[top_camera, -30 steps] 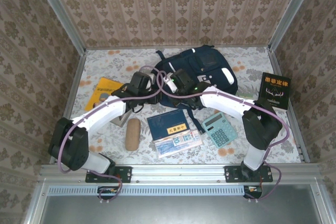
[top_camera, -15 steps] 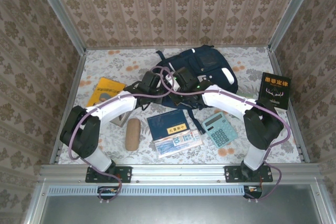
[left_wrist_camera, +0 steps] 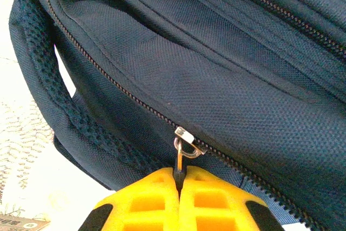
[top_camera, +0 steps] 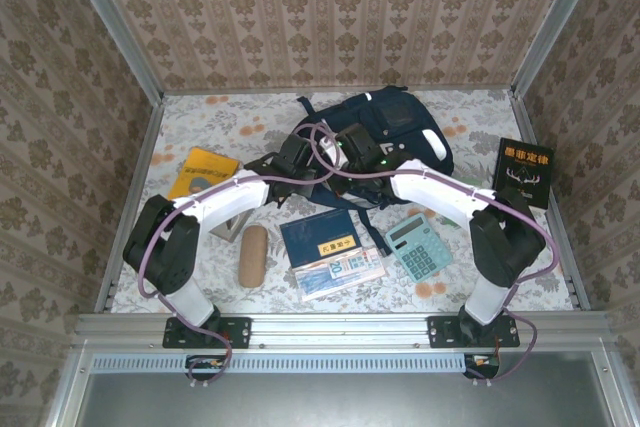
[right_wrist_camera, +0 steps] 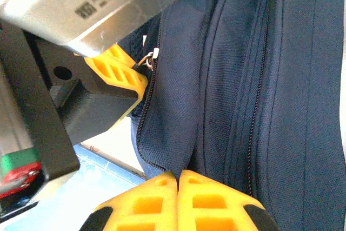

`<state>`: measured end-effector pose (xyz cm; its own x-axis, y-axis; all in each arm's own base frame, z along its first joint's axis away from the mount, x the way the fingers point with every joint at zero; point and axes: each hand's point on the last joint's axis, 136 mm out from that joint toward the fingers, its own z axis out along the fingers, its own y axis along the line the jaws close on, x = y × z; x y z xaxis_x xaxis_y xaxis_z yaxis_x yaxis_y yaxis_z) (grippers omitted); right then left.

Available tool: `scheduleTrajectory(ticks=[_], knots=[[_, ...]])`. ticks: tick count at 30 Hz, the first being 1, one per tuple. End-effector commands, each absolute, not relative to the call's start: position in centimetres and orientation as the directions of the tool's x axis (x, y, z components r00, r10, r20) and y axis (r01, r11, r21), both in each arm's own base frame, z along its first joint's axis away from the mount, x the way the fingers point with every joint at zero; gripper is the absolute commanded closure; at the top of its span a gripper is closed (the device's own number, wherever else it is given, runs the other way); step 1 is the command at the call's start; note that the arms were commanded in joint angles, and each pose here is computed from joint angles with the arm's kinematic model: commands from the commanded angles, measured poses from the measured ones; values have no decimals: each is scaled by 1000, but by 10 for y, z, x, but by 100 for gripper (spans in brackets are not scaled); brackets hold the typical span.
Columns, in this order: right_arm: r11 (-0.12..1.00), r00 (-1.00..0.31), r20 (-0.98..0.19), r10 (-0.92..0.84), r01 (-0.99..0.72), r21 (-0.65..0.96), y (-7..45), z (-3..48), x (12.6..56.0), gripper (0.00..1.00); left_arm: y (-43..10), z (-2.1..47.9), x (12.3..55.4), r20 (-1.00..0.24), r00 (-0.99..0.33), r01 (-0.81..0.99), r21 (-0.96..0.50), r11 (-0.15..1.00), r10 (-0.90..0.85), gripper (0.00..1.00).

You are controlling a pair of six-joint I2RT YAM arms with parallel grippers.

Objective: Pack the student bag

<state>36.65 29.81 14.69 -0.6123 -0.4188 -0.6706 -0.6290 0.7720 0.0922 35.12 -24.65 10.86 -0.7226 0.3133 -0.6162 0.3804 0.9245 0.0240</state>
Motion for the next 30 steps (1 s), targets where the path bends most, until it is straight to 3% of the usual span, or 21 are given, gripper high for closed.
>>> scheduleTrajectory(ticks=[1, 18, 27, 30], knots=[[765, -581, -725, -370, -633, 117, 295, 179, 363, 100, -235, 123, 358, -621, -724, 348, 48, 936, 300, 100], [870, -647, -701, -300, -487, 77, 213, 157, 359, 100, -139, 136, 426, -598, -801, 49, -69, 996, -2, 100], [919, -627, -731, -270, -394, -2, 200, 169, 429, 100, -155, 162, 387, -632, -775, 127, -155, 980, 0, 100], [901, -618, -740, -266, -433, 38, 212, 181, 438, 87, -173, 165, 367, -636, -772, 175, -204, 963, 6, 100]])
